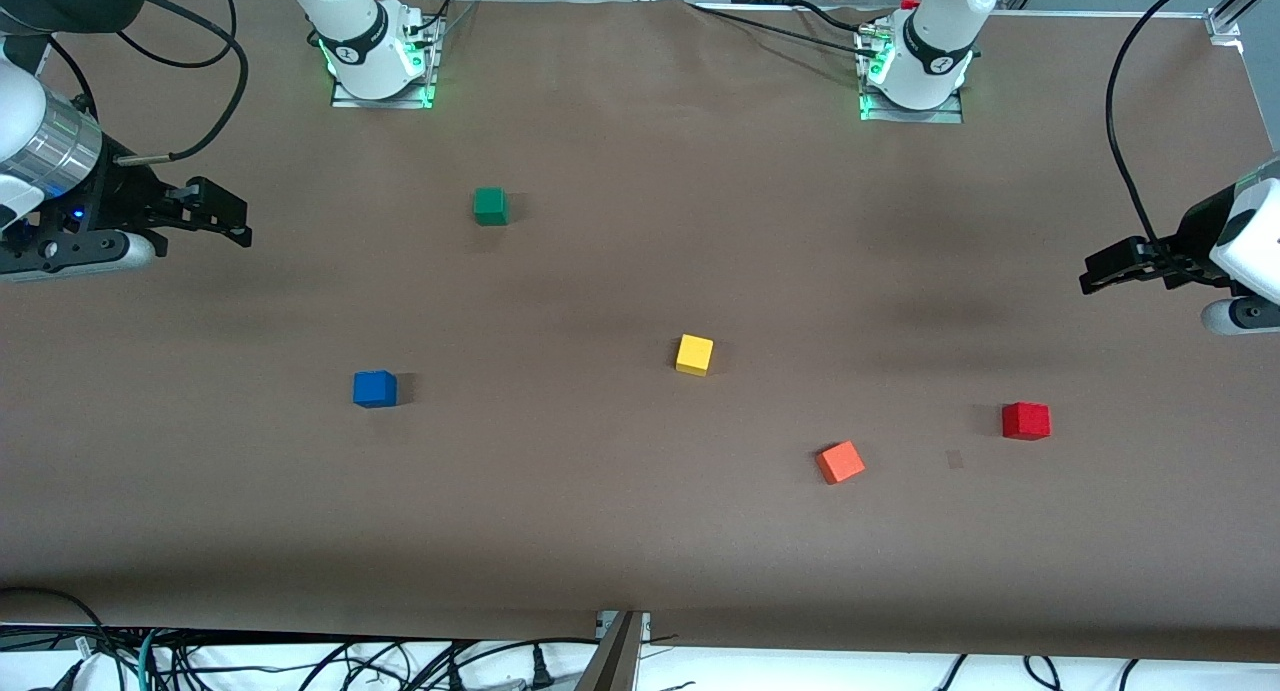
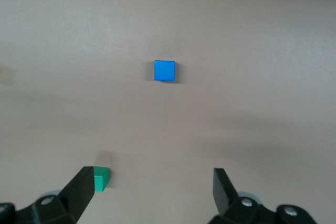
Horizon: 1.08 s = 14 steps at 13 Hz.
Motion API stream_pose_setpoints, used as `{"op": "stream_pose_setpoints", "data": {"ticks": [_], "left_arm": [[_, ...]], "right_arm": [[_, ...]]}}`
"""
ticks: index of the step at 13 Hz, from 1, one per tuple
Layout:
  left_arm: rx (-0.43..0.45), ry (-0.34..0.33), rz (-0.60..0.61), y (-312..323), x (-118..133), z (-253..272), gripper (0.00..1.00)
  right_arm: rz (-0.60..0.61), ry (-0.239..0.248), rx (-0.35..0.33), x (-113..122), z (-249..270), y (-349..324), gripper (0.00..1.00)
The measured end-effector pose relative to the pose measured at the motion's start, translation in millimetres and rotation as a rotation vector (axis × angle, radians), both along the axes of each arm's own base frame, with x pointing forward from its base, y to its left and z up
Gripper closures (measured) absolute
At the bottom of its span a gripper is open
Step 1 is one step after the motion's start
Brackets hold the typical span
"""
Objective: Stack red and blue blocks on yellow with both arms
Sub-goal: 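Move the left gripper toward the red cube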
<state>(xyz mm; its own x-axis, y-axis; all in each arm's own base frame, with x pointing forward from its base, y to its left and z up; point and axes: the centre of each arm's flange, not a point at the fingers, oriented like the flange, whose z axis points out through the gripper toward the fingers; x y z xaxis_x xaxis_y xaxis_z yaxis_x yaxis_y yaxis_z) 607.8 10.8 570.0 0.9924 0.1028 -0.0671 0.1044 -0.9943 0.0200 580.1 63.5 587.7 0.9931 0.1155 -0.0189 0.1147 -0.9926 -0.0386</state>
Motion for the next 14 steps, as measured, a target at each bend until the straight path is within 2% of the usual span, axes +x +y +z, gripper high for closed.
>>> {"op": "stream_pose_setpoints", "data": {"ticks": [5, 9, 12, 14], "left_arm": [[0.0, 0.003, -0.002, -1, 1, -1, 0.0], [-0.001, 0.008, 0.01, 7, 13, -10, 0.0], [-0.006, 0.057, 0.03, 33, 31, -54, 0.0], [-0.01, 0.039, 0.002, 39, 54, -98, 0.0]], "right_arm": [[0.003, 0.0, 0.0, 0, 0, 2, 0.0], [0.003, 0.0, 0.0, 0, 0, 2, 0.0], [0.003, 0.0, 0.0, 0, 0, 2, 0.0], [0.003, 0.0, 0.0, 0, 0, 2, 0.0]]}}
